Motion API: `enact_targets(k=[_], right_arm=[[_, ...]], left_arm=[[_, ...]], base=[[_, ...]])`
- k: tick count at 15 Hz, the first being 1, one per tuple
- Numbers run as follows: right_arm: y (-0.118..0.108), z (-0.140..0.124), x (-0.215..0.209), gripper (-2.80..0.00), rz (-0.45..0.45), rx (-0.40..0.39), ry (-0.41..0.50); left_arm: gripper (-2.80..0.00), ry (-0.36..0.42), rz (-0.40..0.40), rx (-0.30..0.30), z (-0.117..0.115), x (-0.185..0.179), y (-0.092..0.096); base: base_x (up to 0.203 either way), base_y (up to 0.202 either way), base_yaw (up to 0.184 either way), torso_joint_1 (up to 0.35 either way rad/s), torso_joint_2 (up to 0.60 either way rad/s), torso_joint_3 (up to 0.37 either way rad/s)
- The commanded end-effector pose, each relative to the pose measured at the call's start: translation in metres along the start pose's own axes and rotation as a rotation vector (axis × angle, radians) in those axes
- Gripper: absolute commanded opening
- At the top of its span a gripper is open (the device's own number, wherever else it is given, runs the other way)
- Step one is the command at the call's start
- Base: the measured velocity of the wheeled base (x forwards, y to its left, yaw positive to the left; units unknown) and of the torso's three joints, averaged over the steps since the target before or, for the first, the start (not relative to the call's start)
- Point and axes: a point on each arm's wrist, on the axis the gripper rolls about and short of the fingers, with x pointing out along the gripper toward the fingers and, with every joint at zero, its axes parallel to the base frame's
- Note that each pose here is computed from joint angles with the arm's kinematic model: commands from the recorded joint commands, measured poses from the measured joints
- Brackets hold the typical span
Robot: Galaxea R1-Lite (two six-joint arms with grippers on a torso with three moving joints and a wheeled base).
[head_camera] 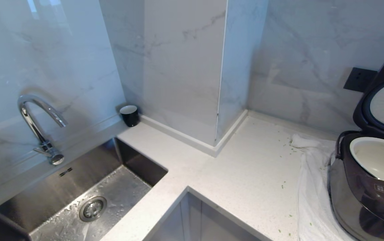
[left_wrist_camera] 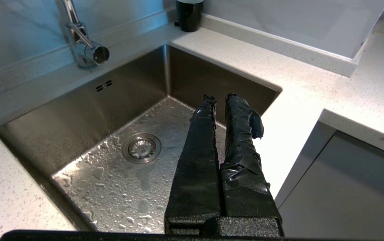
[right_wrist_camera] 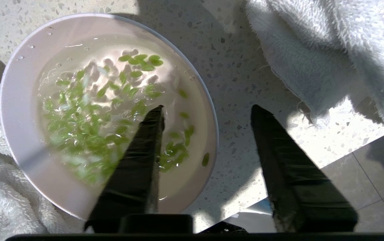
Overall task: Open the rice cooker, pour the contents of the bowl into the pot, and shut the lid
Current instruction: Place the bowl on the table
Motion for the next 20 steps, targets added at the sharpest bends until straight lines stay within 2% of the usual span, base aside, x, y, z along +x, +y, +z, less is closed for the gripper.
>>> enact_targets(k=[1,3,7,12,16,17,20], right_arm=[[0.0,0.003,-0.003,0.0,0.004,-0.002,-0.002],[0.003,0.008,-0.02,0.0,0.031,0.015,0.029],[0.028,0.022,-0.081,0.0,0.12,0.001,-0.041],[0.082,0.019,-0.146,0.0,0.297,-0.044,-0.069],[0.141,0.005,-0.193,0.0,0.451,-0.156,-0.115],[0.157,-0.002,-0.2,-2.8,0.485,-0.191,-0.112],[0.198,-0.029,-0.215,-2.8,0.571,-0.311,-0.093]], left_arm=[[-2.8,0.002,0.0,-0.001,0.0,0.0,0.0],[-2.8,0.002,0.0,0.001,0.0,0.0,0.0],[-2.8,0.002,0.0,0.0,0.0,0.0,0.0],[-2.8,0.002,0.0,0.0,0.0,0.0,0.0],[-2.8,0.002,0.0,-0.001,0.0,0.0,0.0],[-2.8,0.002,0.0,0.001,0.0,0.0,0.0],[-2.8,0.002,0.0,-0.001,0.0,0.0,0.0]], base=[[0.0,0.0,0.0,0.0,0.0,0.0],[0.0,0.0,0.0,0.0,0.0,0.0],[0.0,0.0,0.0,0.0,0.0,0.0],[0.0,0.0,0.0,0.0,0.0,0.0],[0.0,0.0,0.0,0.0,0.0,0.0],[0.0,0.0,0.0,0.0,0.0,0.0],[0.0,0.0,0.0,0.0,0.0,0.0]])
